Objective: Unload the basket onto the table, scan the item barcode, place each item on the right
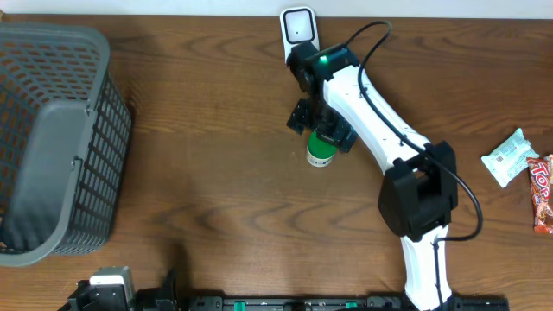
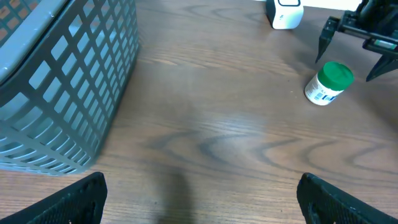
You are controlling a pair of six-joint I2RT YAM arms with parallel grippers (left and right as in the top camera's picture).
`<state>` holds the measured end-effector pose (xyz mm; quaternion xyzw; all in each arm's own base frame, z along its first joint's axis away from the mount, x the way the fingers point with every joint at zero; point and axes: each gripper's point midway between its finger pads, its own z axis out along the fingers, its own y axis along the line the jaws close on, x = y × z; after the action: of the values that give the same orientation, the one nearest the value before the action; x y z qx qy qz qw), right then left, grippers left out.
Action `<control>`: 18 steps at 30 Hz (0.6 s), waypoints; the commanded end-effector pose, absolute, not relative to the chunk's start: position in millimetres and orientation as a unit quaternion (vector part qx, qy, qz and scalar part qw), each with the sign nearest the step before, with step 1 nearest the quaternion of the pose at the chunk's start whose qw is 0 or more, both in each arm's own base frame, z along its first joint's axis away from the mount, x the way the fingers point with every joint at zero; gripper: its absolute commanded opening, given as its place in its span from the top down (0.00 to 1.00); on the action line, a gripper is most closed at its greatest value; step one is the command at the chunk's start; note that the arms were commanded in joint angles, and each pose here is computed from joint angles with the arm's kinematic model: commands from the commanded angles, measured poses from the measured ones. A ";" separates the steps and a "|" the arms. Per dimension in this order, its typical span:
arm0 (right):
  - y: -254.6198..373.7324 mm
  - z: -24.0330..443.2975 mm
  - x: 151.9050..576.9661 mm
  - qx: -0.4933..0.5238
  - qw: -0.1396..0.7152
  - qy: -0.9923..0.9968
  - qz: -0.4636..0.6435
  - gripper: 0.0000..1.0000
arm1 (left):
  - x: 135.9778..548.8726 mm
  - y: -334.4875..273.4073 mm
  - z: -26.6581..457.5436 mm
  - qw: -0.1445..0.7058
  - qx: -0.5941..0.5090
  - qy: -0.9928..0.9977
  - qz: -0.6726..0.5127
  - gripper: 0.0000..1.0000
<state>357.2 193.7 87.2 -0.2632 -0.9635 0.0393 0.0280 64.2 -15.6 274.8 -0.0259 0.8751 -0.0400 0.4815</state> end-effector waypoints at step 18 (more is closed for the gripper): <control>186.1 26.0 355.5 -0.261 0.072 -0.958 0.089 0.01 | 63.4 -17.1 276.4 0.486 -0.018 0.873 -0.039 0.02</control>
<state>354.5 194.9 35.1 -0.2628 -0.9594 0.0718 0.0733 64.2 -15.6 274.8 -0.0261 0.8751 -0.0401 0.4815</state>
